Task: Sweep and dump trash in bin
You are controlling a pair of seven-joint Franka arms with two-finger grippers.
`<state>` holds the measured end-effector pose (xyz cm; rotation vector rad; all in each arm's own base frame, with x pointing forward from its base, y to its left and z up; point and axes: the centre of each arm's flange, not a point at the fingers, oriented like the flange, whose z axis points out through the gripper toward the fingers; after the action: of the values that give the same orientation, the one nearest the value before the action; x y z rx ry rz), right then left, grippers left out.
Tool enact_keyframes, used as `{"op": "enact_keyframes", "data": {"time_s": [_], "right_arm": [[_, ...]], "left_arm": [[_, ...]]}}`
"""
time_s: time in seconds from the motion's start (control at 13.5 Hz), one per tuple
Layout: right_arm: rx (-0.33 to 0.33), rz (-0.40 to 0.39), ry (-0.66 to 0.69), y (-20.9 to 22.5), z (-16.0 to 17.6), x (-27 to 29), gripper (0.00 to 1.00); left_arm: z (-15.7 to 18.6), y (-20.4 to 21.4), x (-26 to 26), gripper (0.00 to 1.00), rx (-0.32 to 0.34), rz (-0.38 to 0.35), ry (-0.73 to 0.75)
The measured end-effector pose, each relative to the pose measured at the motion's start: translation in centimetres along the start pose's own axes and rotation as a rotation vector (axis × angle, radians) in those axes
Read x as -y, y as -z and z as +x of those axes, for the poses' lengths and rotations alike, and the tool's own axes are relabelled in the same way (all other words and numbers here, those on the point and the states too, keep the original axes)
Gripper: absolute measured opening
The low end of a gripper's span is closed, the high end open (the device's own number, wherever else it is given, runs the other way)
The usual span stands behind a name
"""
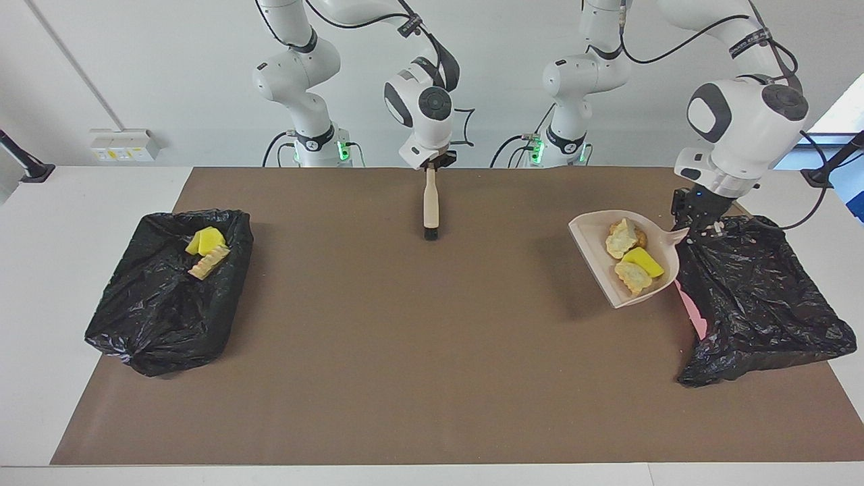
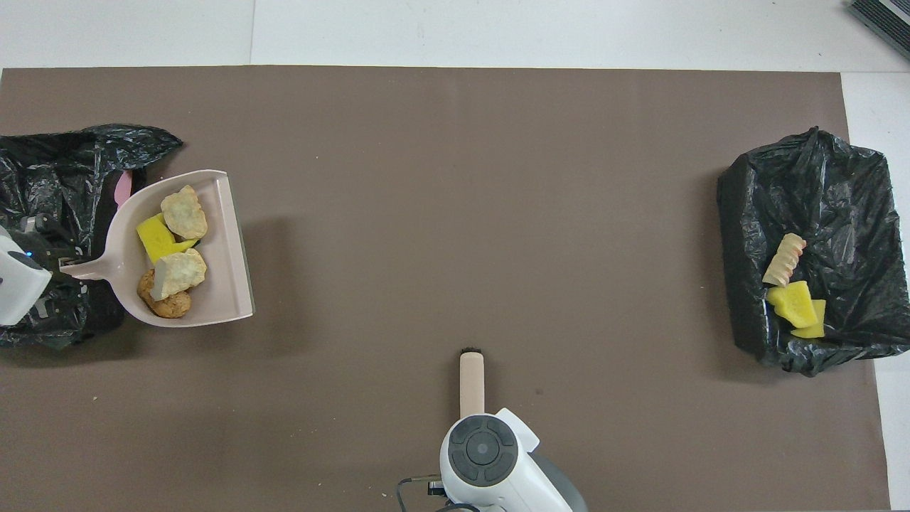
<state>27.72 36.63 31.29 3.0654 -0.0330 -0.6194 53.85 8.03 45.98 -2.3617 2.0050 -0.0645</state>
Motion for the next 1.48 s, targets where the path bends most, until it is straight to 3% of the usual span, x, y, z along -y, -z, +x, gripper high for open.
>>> {"op": "enact_keyframes", "data": {"time_s": [0.07,0.15,0.3,0.59,0.89,1.11,1.26,1.48], "right_arm": [[-0.002,0.002,-0.001,0.0,0.0,0.0,0.26],[-0.003,0.003,-0.001,0.0,0.1,0.0,0.33],[-0.026,0.031,-0.005,0.9,0.8,0.5,0.56],[-0.109,0.132,-0.035,7.2,5.6,-1.1,0.97],[-0.287,0.102,-0.073,14.1,10.9,-5.9,1.00],[-0.407,0.040,-0.112,19.5,14.0,-10.8,1.00],[-0.454,0.026,-0.143,22.7,15.2,-13.6,1.00],[-0.481,0.028,-0.177,28.2,16.9,-21.3,1.00]], "left_arm": [[-1.7,0.6,0.8,0.31,-0.009,0.009,0.012],[-3.7,1.3,1.6,0.31,-0.016,0.018,0.022],[-8.1,2.7,3.2,0.31,-0.021,0.025,0.042],[-15.3,4.2,4.9,0.31,-0.018,0.064,0.137],[-20.5,6.4,6.3,0.31,0.029,0.121,0.189],[-23.5,7.1,6.2,0.31,0.116,0.117,0.164],[-24.1,7.3,6.3,0.31,0.172,0.120,0.138],[-25.0,7.4,6.7,0.31,0.323,0.117,0.054]]}}
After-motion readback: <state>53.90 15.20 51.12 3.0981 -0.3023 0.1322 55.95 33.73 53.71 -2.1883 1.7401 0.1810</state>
